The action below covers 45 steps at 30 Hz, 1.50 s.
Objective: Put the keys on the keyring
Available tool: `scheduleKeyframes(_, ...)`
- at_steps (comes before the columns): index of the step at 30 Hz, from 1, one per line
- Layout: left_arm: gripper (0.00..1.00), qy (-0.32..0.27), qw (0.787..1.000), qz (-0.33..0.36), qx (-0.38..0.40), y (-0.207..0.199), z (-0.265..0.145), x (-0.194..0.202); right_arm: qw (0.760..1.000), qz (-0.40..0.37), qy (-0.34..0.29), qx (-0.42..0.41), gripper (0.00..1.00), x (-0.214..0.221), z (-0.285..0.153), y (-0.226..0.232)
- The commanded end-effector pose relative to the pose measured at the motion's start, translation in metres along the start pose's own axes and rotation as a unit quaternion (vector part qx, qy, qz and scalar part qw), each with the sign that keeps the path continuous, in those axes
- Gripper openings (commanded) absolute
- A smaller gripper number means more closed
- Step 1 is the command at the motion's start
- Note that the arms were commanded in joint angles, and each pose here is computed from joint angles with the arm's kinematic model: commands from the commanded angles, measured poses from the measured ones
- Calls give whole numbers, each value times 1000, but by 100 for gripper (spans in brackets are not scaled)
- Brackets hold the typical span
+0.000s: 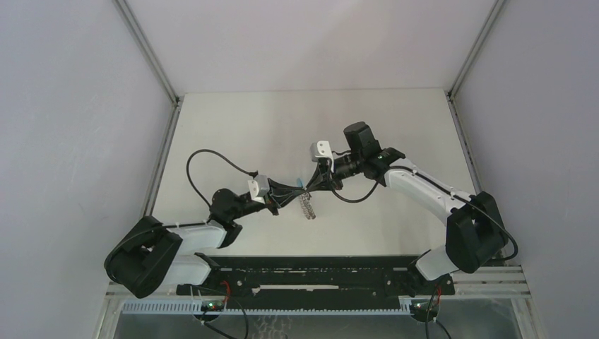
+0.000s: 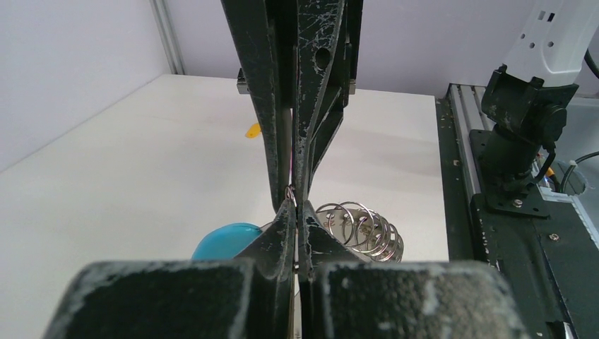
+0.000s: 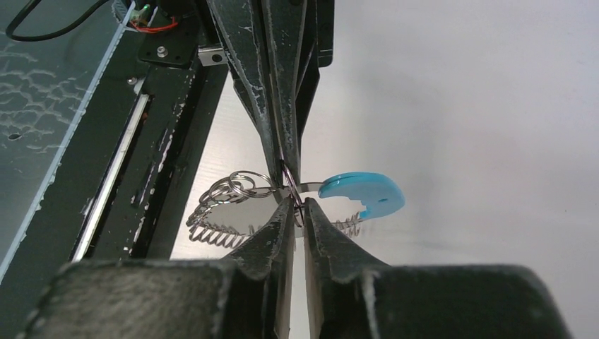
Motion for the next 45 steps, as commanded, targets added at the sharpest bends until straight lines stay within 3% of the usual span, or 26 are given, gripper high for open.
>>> scheduleKeyframes(1,0,-36,999,23,18,-6,2,-16,999,-33,-25,-15,8,-10,2,2)
scheduleKeyframes(9,0,-36,999,21,17,-5,2,-15,998,-44,-26,-29,9,-11,2,8)
scheduleKeyframes(12,0,-36,999,21,16,-6,2,-15,998,-42,-23,-29,1,-10,2,8)
scheduleKeyframes(16,2,-36,999,26,6,-5,0,-13,999,-37,-7,-16,0,-9,-1,8)
scheduleKeyframes(21,20,-21,999,36,-18,-1,-5,-6,998,-34,58,14,0,-17,-12,9)
scheduleKeyframes(25,27,3,999,39,-28,3,-4,-5,991,-25,129,28,0,-23,-14,13)
scheduleKeyframes(37,31,40,998,50,-12,1,-4,-8,964,-26,261,32,0,-47,-10,11)
scheduleKeyframes(45,32,37,997,60,-12,2,-2,-13,952,-40,303,25,0,-59,-3,12)
Point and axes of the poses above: each gripper's point midway between its finger pads, its own z axis out along the fingers, its own y axis along the line the jaws close on, x = y × z, the point moved 9 cm from there along -z, back along the fingers, and after that the axes turned 8 degrees about -z, right-handed, at the moved point
